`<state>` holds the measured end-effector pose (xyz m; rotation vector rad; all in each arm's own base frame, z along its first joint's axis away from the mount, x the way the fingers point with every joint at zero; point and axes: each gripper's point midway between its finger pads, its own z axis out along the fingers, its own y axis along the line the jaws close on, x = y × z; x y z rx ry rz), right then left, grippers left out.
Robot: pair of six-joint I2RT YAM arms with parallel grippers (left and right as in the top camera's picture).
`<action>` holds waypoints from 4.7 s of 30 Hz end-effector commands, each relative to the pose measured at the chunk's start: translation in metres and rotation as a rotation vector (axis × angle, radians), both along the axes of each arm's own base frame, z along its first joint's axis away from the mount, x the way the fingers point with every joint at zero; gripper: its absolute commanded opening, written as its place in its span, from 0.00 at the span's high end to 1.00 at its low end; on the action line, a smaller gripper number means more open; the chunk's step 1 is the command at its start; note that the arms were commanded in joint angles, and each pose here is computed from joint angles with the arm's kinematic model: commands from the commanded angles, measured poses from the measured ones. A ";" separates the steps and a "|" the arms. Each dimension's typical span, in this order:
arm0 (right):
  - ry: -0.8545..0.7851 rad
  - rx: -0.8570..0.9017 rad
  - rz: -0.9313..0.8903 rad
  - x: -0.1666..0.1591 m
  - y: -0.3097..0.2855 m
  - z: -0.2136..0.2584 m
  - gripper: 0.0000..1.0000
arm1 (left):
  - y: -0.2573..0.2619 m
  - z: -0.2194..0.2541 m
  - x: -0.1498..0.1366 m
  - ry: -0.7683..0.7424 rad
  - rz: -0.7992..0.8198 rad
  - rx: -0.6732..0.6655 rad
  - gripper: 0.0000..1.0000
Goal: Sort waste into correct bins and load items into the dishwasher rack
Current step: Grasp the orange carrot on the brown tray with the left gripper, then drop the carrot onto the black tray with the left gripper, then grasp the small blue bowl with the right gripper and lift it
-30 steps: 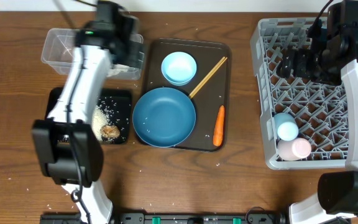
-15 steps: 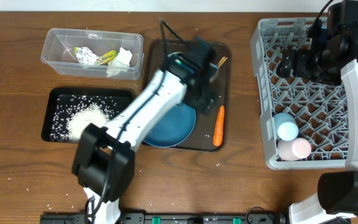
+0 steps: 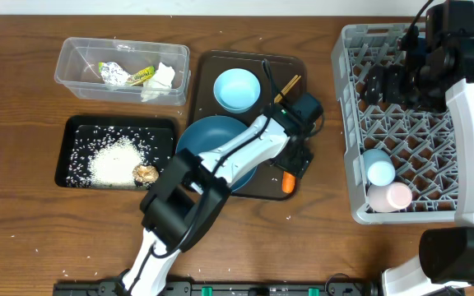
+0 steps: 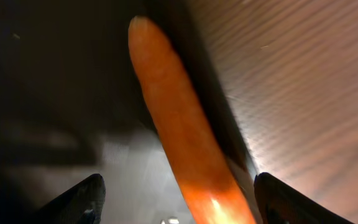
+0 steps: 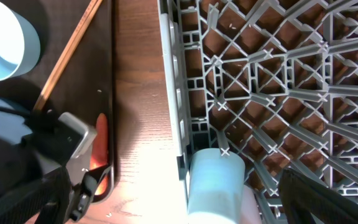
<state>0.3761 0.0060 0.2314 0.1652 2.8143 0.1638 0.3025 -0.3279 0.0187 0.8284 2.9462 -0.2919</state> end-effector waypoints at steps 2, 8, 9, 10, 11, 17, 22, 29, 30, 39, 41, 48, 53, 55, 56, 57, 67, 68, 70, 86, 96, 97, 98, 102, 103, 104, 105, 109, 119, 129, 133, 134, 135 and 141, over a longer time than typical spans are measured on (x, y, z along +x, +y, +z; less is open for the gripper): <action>0.000 0.007 0.006 -0.003 0.006 0.001 0.01 | 0.005 -0.005 0.004 0.012 0.035 0.004 0.34; -0.003 0.007 0.006 -0.002 0.006 0.002 0.01 | 0.005 -0.011 0.002 0.026 0.034 0.007 0.70; -0.003 0.007 0.006 -0.002 0.006 0.002 0.01 | 0.005 -0.012 0.002 0.029 0.034 0.006 0.74; -0.003 0.007 0.006 -0.002 0.006 0.002 0.01 | 0.005 -0.012 0.002 0.030 0.034 0.006 0.78; -0.003 0.007 0.006 -0.002 0.006 0.002 0.01 | 0.004 -0.012 0.002 0.029 0.033 0.006 0.81; -0.003 0.007 0.006 -0.002 0.006 0.002 0.01 | 0.004 0.001 0.003 0.042 0.038 -0.003 0.94; -0.003 0.006 0.006 -0.002 0.006 0.002 0.01 | 0.012 0.053 0.016 0.021 0.061 -0.021 0.94; -0.008 0.007 0.006 -0.001 0.006 0.002 0.01 | 0.053 0.140 0.038 -0.066 0.119 -0.082 0.94; -0.010 0.007 0.006 0.000 0.006 0.002 0.01 | 0.062 0.150 0.042 -0.082 0.138 -0.091 0.94; -0.012 0.006 0.006 0.000 0.006 0.002 0.01 | 0.213 0.158 0.069 -0.097 0.441 0.161 0.94; -0.012 0.006 0.006 0.000 0.006 0.002 0.01 | 0.245 0.148 0.068 -0.055 0.513 0.198 0.94; -0.019 0.007 0.006 0.002 0.006 0.003 0.01 | 0.332 0.086 0.042 0.126 0.815 0.260 0.94; -0.030 0.006 0.006 0.004 0.006 0.004 0.01 | 0.366 0.031 0.030 0.157 0.970 0.238 0.94; -0.029 0.006 0.006 0.004 0.006 0.004 0.01 | 0.371 0.016 0.028 0.158 0.998 0.207 0.94; -0.029 0.006 0.007 0.004 0.006 0.004 0.01 | 0.372 0.011 0.027 0.158 1.007 0.197 0.94; -0.029 0.007 0.007 0.004 0.006 0.004 0.01 | 0.374 0.008 0.027 0.158 1.015 0.189 0.93; -0.076 0.057 0.045 0.014 0.022 0.009 0.01 | 0.363 0.027 0.037 0.160 1.005 0.113 0.62; -0.088 0.063 0.053 0.016 0.025 0.010 0.01 | 0.363 0.033 0.039 0.153 1.004 0.111 0.58; -0.115 0.071 0.073 0.022 0.033 0.013 0.01 | 0.364 0.048 0.046 0.129 1.002 0.102 0.52; -0.398 0.215 0.310 0.109 0.183 0.005 0.01 | 0.302 0.191 0.075 -0.306 0.730 -0.068 0.35; -0.208 0.242 0.288 0.129 0.233 -0.120 0.09 | 0.265 0.182 0.074 -0.289 0.605 -0.068 0.32; -0.188 0.239 0.285 0.129 0.234 -0.132 0.12 | 0.265 0.182 0.074 -0.288 0.605 -0.067 0.32; -0.174 0.235 0.286 0.129 0.235 -0.141 0.16 | 0.265 0.181 0.074 -0.287 0.605 -0.067 0.32; -0.127 0.231 0.288 0.130 0.238 -0.178 0.27 | 0.265 0.181 0.074 -0.287 0.605 -0.067 0.22; -0.117 0.229 0.288 0.130 0.239 -0.186 0.31 | 0.265 0.181 0.074 -0.286 0.605 -0.067 0.18; -0.106 0.226 0.287 0.130 0.239 -0.194 0.34 | 0.265 0.181 0.074 -0.286 0.605 -0.067 0.16; -0.095 0.224 0.287 0.130 0.239 -0.203 0.37 | 0.265 0.181 0.074 -0.285 0.605 -0.066 0.14; -0.070 0.250 0.312 0.128 0.246 -0.222 0.44 | 0.265 0.181 0.074 -0.285 0.605 -0.066 0.11; -0.068 0.277 0.315 0.129 0.244 -0.220 0.99 | 0.265 0.181 0.074 -0.285 0.605 -0.066 0.02; -0.208 0.085 0.259 0.145 0.176 -0.108 0.99 | 0.265 0.181 0.074 -0.285 0.605 -0.067 0.02; -0.364 -0.132 0.092 0.144 0.095 -0.011 0.99 | 0.265 0.181 0.074 -0.285 0.605 -0.066 0.02; -0.408 -0.187 0.033 0.141 0.072 0.013 0.99 | 0.265 0.181 0.074 -0.285 0.605 -0.066 0.02; -0.446 -0.229 -0.018 0.136 0.052 0.034 0.99 | 0.265 0.181 0.074 -0.285 0.605 -0.066 0.02; -0.551 -0.564 -0.356 0.106 -0.073 0.108 0.99 | 0.265 0.181 0.074 -0.285 0.605 -0.066 0.02</action>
